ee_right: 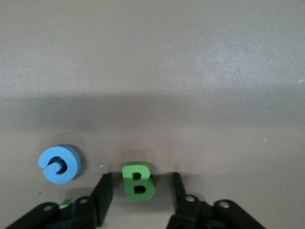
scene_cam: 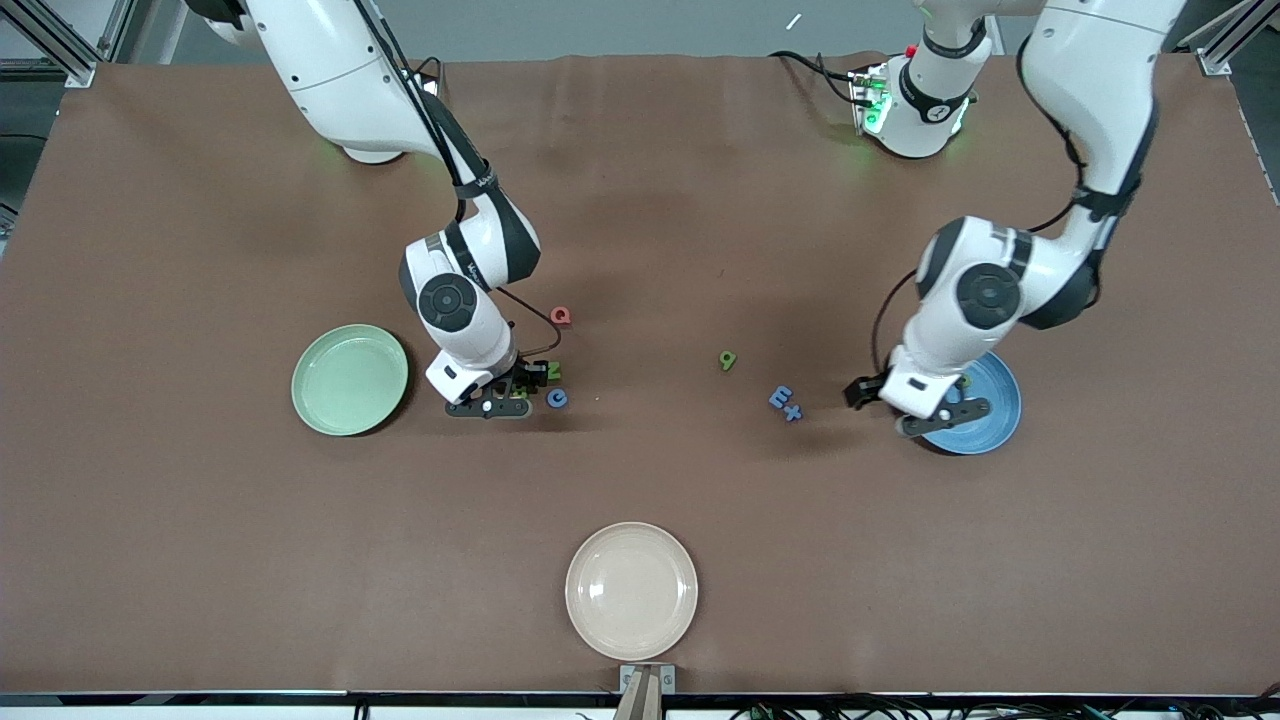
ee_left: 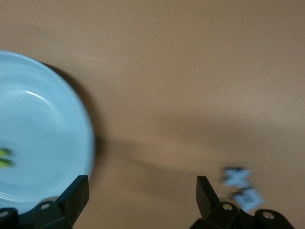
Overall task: Sort upper and lower case letters into plates
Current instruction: 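Lift the green B with the right gripper while the left gripper reaches the x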
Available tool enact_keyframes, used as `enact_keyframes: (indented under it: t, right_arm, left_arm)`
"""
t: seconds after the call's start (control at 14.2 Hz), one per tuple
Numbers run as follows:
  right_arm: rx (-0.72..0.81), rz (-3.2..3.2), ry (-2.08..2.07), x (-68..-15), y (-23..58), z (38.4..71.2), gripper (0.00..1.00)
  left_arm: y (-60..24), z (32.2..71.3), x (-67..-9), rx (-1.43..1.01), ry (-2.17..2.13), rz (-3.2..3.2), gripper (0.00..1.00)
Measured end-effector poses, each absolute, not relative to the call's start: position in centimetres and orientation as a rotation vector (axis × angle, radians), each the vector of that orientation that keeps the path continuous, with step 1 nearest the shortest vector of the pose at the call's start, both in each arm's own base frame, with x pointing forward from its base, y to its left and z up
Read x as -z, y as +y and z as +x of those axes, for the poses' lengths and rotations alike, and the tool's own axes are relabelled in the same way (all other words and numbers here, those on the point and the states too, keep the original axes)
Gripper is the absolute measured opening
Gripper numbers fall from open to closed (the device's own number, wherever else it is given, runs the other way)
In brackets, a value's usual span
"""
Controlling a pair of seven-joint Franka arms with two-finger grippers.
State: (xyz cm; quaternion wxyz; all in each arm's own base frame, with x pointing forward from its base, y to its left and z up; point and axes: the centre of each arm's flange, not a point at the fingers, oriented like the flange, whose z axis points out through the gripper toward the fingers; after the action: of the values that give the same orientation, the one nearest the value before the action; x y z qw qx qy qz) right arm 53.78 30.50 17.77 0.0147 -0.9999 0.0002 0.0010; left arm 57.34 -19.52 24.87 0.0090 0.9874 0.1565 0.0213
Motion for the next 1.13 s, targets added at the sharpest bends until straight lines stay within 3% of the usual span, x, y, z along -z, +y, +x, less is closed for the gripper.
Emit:
enact_keyframes:
  t: [0.07,0.21,0.28,0.42,0.78,1.13]
  right_arm:
    - [-0.002,-3.112,0.000,-17.7,30.5,53.8,0.57]
    - [0.004,-3.112,0.003,-17.9,30.4,53.9,0.41]
    - [0.004,-3.113,0.003,-17.8,30.4,53.9,0.41]
    - [0.004,-3.114,0.008,-17.9,30.2,54.0,0.28]
    - [-0.077,-3.139,0.067,-19.0,28.0,55.0,0.28]
    - [-0.231,-3.115,-0.017,-26.5,16.4,58.7,0.28]
  left_arm:
    - [-21.6,57.5,-24.4,-0.062,0.563,3.062,1.00]
    - [-24.9,57.7,-22.7,-0.037,0.660,3.031,1.00]
    - [-26.0,57.7,-21.8,-0.023,0.676,3.026,1.00]
    - [-26.8,57.5,-20.3,0.006,0.686,3.027,1.00]
    - [-27.4,57.6,-19.0,0.030,0.735,3.017,0.92]
    - [-28.7,57.9,-17.6,0.043,0.726,3.017,0.84]
